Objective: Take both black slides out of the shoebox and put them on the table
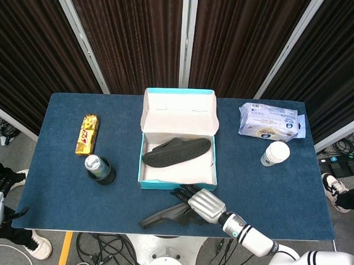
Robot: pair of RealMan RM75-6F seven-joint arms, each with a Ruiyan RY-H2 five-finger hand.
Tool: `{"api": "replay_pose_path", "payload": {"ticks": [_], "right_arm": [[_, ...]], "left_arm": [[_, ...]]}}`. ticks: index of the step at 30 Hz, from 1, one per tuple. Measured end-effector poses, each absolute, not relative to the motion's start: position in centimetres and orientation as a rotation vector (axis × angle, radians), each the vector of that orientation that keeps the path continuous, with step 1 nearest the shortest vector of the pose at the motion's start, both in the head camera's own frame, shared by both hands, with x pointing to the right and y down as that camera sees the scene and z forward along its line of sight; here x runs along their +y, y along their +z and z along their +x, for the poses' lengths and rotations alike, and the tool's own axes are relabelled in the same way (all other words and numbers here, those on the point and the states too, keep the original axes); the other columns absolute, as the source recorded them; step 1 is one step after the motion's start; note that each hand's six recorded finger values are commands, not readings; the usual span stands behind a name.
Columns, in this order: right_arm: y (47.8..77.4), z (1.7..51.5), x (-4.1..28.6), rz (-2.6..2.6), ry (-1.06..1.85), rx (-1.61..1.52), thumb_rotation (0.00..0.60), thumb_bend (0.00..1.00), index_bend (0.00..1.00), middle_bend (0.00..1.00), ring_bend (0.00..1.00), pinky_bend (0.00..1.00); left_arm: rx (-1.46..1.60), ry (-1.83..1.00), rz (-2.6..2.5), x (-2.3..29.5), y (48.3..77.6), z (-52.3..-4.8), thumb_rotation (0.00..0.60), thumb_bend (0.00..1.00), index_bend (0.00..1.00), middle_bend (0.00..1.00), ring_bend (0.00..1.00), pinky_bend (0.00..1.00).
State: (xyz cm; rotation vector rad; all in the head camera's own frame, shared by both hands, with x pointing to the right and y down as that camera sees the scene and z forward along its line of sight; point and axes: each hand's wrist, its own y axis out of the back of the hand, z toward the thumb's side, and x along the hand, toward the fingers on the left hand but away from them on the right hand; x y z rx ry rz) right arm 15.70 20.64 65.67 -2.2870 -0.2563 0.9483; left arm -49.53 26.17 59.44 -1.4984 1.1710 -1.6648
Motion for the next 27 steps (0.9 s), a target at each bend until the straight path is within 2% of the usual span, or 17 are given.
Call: {"api": "replay_pose_path", "payload": {"ticks": [7,15,20,24,27], "right_arm": [[65.6,14.4,19.7,-2.125,0.85,-0.307,0.6,0.13,0.0,0.0,0.0,0.0],[66.2,12.4,18.3,-1.945,0.777,-0.367,0.6,0.12,0.0,0.0,0.0,0.0],[65.5,11.4,17.2,-1.945,0.745,-0.431,0.6,0.12,0.0,0.0,0.0,0.0],[64.0,12.0,15.1,-1.965,0.755,-0.498,0.6,0.12,0.0,0.0,0.0,0.0],[63.0,12.5,12.8,-1.971,0.781,-0.553,0.6,0.12,0.0,0.06,0.0,0.0]], "left_arm": [[1.177,-1.661,-1.503,26.2,59.4,-49.5,0.6,0.0,0.28,0.19,0.11,0.09],[1.179,-1.658,-1.502,26.2,59.4,-49.5,0.6,0.0,0.28,0.19,0.11,0.09],[1.179,-1.661,-1.5,26.3,59.3,-49.7,0.6,0.0,0.28,0.19,0.11,0.09],[1.178,-1.668,-1.495,26.4,59.3,-49.8,0.6,0.0,0.28,0.19,0.11,0.09],[1.179,-1.665,-1.498,26.4,59.2,-49.7,0.6,0.0,0.28,0.19,0.11,0.09]]}}
